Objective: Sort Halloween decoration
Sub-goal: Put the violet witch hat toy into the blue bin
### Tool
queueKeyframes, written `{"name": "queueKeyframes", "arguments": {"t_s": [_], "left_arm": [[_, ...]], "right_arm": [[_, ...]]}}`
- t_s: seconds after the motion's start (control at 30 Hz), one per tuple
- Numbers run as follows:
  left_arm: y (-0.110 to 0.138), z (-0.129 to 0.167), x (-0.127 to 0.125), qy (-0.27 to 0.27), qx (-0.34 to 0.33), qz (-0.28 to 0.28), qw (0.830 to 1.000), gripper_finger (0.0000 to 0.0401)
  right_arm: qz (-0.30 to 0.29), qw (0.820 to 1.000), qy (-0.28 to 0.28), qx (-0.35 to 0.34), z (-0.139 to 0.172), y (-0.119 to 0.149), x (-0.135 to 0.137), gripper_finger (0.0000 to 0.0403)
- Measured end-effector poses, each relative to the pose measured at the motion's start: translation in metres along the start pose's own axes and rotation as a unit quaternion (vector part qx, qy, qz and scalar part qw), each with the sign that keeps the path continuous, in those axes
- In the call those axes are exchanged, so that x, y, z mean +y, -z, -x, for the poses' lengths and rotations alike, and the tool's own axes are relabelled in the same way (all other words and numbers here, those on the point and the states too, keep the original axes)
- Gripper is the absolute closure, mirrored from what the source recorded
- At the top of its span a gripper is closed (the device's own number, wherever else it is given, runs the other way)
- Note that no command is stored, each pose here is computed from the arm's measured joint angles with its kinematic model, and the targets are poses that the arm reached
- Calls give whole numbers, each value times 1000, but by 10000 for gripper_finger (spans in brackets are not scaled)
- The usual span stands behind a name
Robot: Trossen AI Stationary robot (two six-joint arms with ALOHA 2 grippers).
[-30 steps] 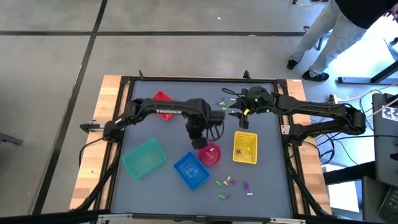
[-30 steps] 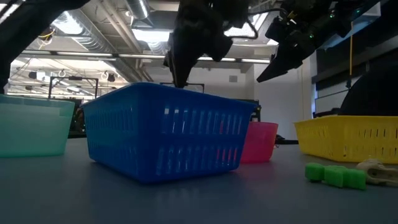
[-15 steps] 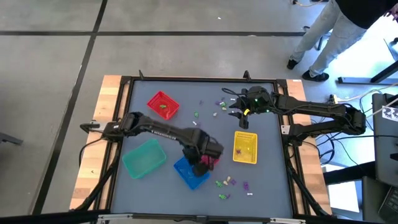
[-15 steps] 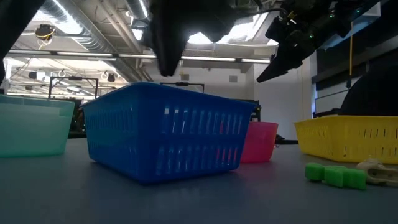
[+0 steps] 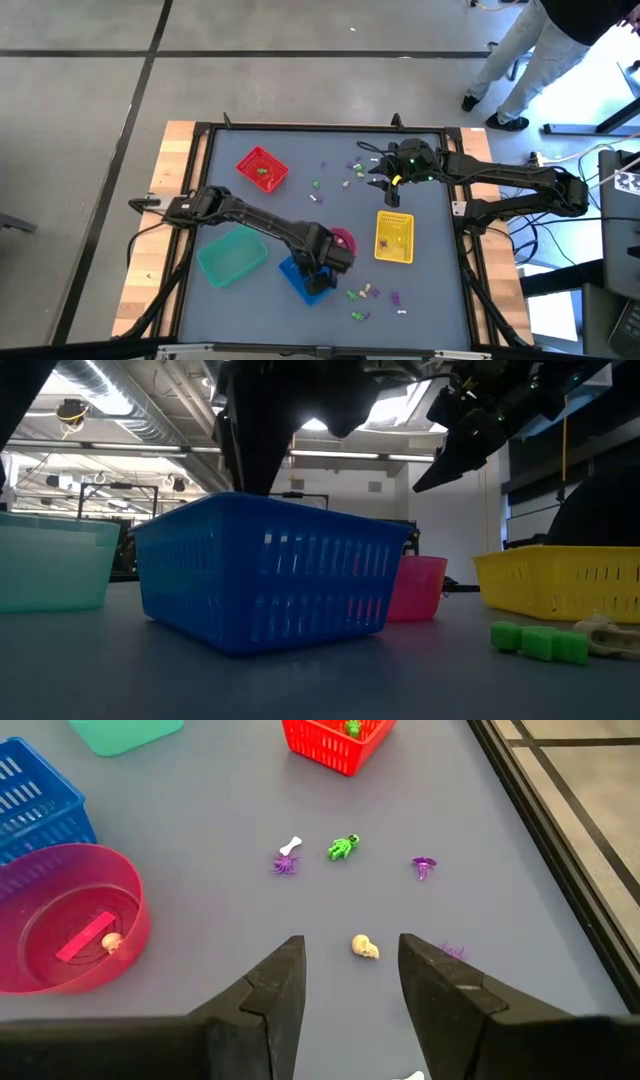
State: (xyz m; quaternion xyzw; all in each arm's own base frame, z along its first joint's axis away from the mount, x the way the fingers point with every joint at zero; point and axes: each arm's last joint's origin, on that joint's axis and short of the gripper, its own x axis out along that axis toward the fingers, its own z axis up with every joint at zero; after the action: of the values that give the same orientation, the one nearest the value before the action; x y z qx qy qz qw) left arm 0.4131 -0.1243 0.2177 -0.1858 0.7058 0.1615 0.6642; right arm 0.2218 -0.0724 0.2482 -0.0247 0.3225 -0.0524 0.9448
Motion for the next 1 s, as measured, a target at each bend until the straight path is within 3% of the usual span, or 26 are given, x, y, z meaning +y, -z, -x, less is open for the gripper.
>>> {"name": "queueKeyframes", "arguments": {"t_s": [0.2, 0.3, 0.5, 0.6, 0.8, 1.0], "left_arm": [[-6, -1, 7, -26, -24, -3, 999, 239], [-10, 2, 11, -58, -53, -45, 996, 237], [-15, 24, 32, -61, -62, -143, 986, 236], [-20, 40, 50, -73, -84, -165, 980, 236], [-4, 61, 97, -89, -123, -141, 978, 236], [11, 56, 133, -9, -250, -110, 962, 236]], "right_arm": [[0, 1000, 1, 0, 0, 0, 0, 244], [0, 1000, 1, 0, 0, 0, 0, 244], [-1, 1000, 13, 0, 0, 0, -1, 244], [-1, 1000, 31, 2, 0, 0, -2, 244], [4, 998, 56, -1, 0, -2, -4, 244], [30, 997, 69, -20, 2, -13, -8, 244]]}}
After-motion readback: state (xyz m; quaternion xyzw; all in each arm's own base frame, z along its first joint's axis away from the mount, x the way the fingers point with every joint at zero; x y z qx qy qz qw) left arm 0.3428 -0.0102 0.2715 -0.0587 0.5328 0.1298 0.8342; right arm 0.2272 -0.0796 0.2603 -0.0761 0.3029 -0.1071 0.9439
